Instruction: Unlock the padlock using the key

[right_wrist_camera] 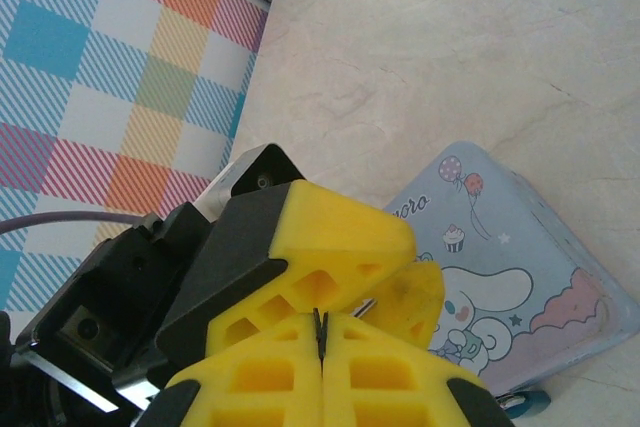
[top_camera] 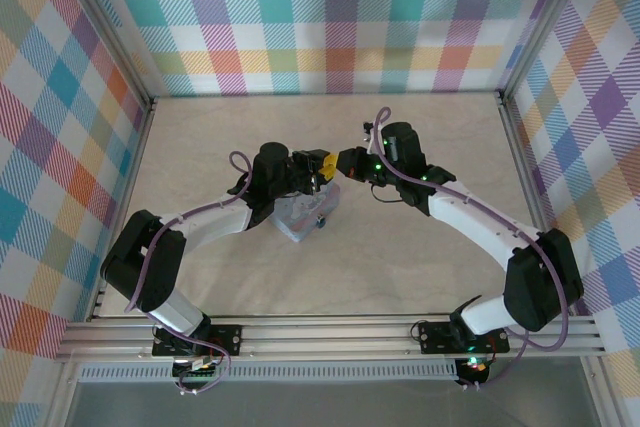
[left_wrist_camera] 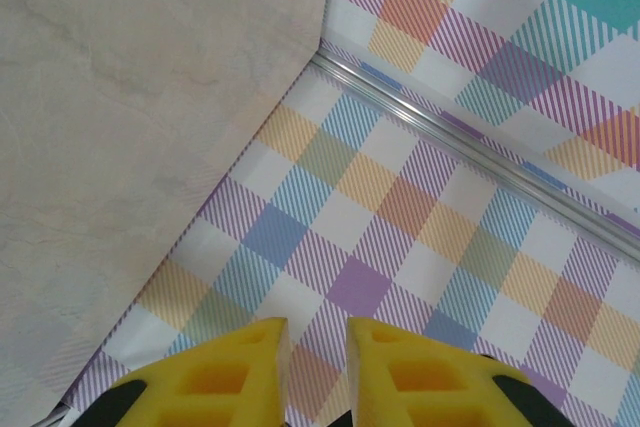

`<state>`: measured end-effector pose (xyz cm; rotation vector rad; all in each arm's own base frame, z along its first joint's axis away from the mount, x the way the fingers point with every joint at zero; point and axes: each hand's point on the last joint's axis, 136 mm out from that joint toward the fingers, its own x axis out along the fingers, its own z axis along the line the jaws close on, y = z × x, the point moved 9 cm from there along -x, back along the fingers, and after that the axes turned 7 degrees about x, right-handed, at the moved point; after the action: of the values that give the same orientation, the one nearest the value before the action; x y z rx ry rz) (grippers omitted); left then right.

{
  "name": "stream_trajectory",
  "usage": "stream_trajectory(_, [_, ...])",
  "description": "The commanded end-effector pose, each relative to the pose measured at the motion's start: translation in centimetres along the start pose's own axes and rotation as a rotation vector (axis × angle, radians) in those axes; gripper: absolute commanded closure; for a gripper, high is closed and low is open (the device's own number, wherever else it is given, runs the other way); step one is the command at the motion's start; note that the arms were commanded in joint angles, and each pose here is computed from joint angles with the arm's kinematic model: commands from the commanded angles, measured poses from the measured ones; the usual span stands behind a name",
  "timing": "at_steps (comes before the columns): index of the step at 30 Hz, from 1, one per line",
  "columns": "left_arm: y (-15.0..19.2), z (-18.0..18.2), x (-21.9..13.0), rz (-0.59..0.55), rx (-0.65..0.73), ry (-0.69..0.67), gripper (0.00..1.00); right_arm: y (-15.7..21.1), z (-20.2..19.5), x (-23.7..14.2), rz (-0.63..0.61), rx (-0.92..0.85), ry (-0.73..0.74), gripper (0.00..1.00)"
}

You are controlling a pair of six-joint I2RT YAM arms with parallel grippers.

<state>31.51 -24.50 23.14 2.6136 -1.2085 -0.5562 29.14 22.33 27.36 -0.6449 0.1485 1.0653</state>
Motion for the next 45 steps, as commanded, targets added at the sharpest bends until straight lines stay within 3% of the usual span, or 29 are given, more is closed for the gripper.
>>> stream_trajectory(1, [0.3,0.0,0.2,0.002,0.017,-0.004,0.8,0.0,0.6,-0.7,-0.019,-0.004,-0.013,1.0])
stream_trajectory(10, [0.3,-0.1,0.2,-0.006,0.032,-0.008,0.91,0.0,0.7,-0.9,-0.029,-0.003,-0.009,1.0])
stream_trajectory(13, [0.2,-0.5,0.0,-0.024,0.07,-0.012,1.0,0.1,0.7,-0.9,-0.019,-0.007,-0.016,0.99])
stream_trajectory(15, [0.3,-0.9,-0.2,-0.037,0.114,-0.018,1.0,0.2,0.7,-1.0,-0.01,-0.011,-0.022,0.96])
stream_trajectory(24, [1.3,-5.6,-2.6,-0.153,0.61,-0.021,1.0,-0.3,0.9,-3.6,-0.012,-0.031,-0.127,0.67])
stream_trajectory(28, [2.2,-7.7,-3.9,-0.187,0.815,0.059,1.0,-1.1,1.3,-4.9,-0.005,-0.033,-0.261,0.57])
stream_trajectory(34, [4.0,-10.1,-4.7,-0.14,0.995,0.241,1.0,-2.1,2.9,-5.6,0.032,-0.061,-0.461,0.49])
stream_trajectory(40, [5.1,-11.3,-5.2,-0.104,1.045,0.355,1.0,-2.6,3.9,-5.1,0.062,-0.085,-0.57,0.48])
stream_trajectory(45, [5.5,-11.4,-5.1,-0.084,1.028,0.395,1.0,-2.7,3.5,-4.2,0.067,-0.059,-0.57,0.49])
